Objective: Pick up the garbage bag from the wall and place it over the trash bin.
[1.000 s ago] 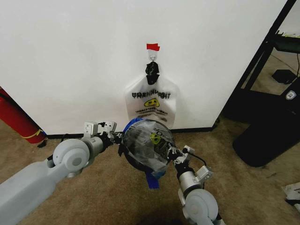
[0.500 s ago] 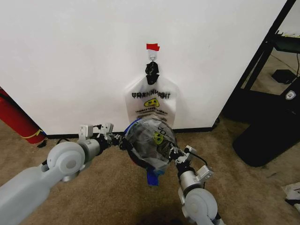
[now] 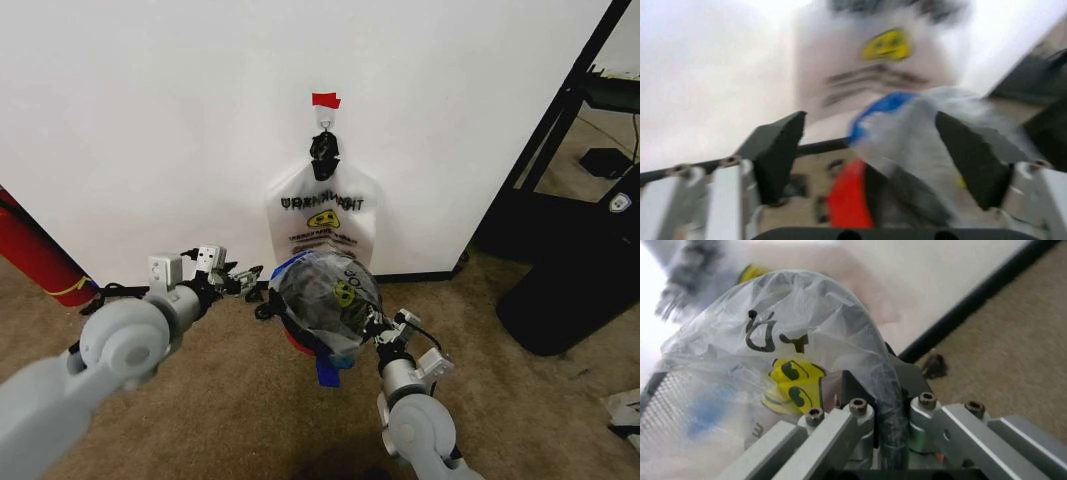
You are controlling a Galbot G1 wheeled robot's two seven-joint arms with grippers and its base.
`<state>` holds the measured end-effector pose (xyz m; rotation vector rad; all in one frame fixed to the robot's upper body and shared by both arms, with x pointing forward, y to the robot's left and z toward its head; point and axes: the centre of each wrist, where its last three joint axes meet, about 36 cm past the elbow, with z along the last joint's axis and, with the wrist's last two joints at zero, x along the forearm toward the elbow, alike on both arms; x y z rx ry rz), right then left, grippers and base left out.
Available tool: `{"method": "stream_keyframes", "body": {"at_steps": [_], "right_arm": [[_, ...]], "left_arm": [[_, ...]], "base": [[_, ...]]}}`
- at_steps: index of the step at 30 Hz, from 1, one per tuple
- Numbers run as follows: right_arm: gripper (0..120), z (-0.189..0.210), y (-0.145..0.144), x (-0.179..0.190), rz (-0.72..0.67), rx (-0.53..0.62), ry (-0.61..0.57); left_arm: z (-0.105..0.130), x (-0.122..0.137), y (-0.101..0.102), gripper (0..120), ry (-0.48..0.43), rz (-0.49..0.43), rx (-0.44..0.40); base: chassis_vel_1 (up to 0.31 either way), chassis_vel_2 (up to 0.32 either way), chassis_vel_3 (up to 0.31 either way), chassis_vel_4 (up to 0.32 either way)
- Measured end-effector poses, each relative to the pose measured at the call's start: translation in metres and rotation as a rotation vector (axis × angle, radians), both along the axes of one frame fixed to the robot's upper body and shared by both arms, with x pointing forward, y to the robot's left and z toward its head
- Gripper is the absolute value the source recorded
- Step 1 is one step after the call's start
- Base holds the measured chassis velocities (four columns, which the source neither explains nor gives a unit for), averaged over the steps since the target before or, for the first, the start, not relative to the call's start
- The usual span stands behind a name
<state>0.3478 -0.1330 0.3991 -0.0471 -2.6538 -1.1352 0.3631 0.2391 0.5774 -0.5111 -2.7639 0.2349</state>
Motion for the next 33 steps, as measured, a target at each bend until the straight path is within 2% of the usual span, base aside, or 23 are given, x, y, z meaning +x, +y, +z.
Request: {"method": "stream_keyframes", "body": {"at_steps": [2, 5, 10, 11, 14, 17, 22, 33], "right_arm": [[1, 0.002, -0.004, 0.003, -0.043, 0.022, 0.021], [1, 0.003, -0.008, 0.006, -0.077, 0.033, 0.033], [1, 0.006, -0.016, 0.018, -0.133, 0.046, 0.048], [1, 0.006, -0.016, 0.018, -0.133, 0.046, 0.048], [1, 0.013, -0.016, 0.024, -0.144, 0.083, 0.052], [1, 0.022, -0.015, 0.028, -0.151, 0.135, 0.058], [1, 0.026, -0.013, 0.029, -0.154, 0.162, 0.068], [1, 0.032, -0.012, 0.027, -0.124, 0.169, 0.075]], "left_arm": [[-0.002, -0.014, -0.013, 93, -0.004, -0.025, -0.065], [-0.005, -0.022, -0.019, 98, 0.004, -0.041, -0.100], [-0.034, -0.050, -0.026, 100, 0.061, -0.091, -0.125], [-0.034, -0.050, -0.026, 100, 0.061, -0.091, -0.125], [-0.053, -0.060, -0.028, 100, 0.090, -0.128, -0.154], [-0.070, -0.060, -0.034, 100, 0.118, -0.141, -0.197], [-0.085, -0.053, -0.042, 100, 0.131, -0.169, -0.238], [-0.119, -0.031, -0.045, 100, 0.170, -0.235, -0.220]], "base": [[0.000, 0.000, 0.000, 0.000], [0.000, 0.000, 0.000, 0.000], [0.000, 0.000, 0.000, 0.000], [0.000, 0.000, 0.000, 0.000], [0.000, 0.000, 0.000, 0.000], [0.000, 0.000, 0.000, 0.000], [0.000, 0.000, 0.000, 0.000], [0.000, 0.000, 0.000, 0.000]]}}
